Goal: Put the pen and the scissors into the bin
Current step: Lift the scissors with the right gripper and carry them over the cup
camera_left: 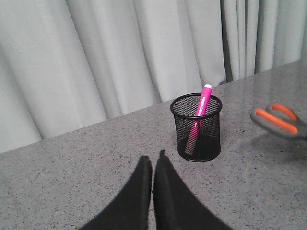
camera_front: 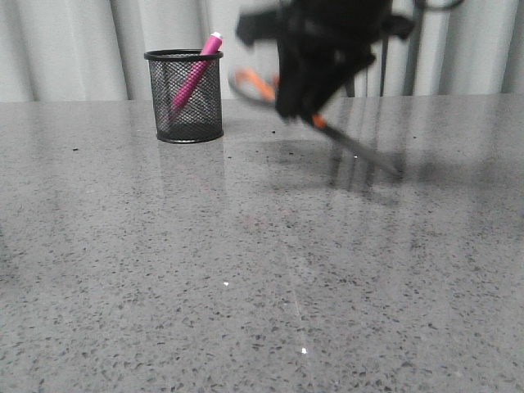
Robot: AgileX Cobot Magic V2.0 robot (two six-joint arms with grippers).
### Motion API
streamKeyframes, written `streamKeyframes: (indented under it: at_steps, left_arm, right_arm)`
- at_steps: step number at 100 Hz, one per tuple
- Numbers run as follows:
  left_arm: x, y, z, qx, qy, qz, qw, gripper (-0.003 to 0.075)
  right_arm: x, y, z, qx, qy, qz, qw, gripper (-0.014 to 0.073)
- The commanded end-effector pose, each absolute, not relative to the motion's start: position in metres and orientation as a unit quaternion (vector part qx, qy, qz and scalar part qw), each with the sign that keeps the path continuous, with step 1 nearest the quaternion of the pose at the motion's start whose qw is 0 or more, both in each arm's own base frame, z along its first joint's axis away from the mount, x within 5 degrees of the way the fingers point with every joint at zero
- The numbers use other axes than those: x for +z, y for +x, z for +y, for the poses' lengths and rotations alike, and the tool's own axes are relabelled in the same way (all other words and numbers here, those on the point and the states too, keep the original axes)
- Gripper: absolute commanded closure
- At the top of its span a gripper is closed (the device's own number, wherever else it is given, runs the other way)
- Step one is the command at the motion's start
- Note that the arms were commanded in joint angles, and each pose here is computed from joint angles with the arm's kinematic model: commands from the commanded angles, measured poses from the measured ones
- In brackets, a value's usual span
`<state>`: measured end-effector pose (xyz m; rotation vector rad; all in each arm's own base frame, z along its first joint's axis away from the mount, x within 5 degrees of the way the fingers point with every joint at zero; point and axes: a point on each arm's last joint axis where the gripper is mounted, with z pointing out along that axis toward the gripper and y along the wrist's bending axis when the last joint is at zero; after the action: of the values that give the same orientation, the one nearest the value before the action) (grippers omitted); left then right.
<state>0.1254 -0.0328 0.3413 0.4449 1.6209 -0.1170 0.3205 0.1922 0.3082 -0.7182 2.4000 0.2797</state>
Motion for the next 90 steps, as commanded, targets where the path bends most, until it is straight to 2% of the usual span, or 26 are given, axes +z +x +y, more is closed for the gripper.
streamKeyframes:
  at_steps: [1, 12, 26, 47, 65, 90]
  left_arm:
    - [0.353, 0.125, -0.031, -0.054, 0.173, 0.706, 0.685, 0.0739]
    - [0.353, 0.125, -0.031, -0.054, 0.173, 0.706, 0.685, 0.0739]
    - [0.353, 0.125, -0.031, -0.054, 0.173, 0.706, 0.685, 0.0739]
    - [0.353, 0.125, -0.031, -0.054, 0.173, 0.706, 0.685, 0.0739]
    - [0.353, 0.125, -0.031, -0.054, 0.174, 0.706, 0.685, 0.0739]
    - [0.353, 0.125, -0.031, -0.055, 0.174, 0.706, 0.684, 0.0739]
  right_arm:
    - [0.367, 0.302, 0.182, 0.160, -0.233, 0.833, 0.475, 0.0669]
    - [0.384, 0.292, 0.174, 0.193, -0.188, 0.768, 0.581, 0.0670]
    - [0.400, 0.293, 0.180, 0.212, -0.161, 0.691, 0.672, 0.0671]
    - [0.393, 0.317, 0.201, 0.221, -0.121, 0.561, 0.789, 0.0671]
    - [0.374, 0.347, 0.221, 0.216, -0.125, 0.556, 0.793, 0.0671]
    - [0.375, 0.381, 0.244, 0.221, -0.119, 0.534, 0.807, 0.0671]
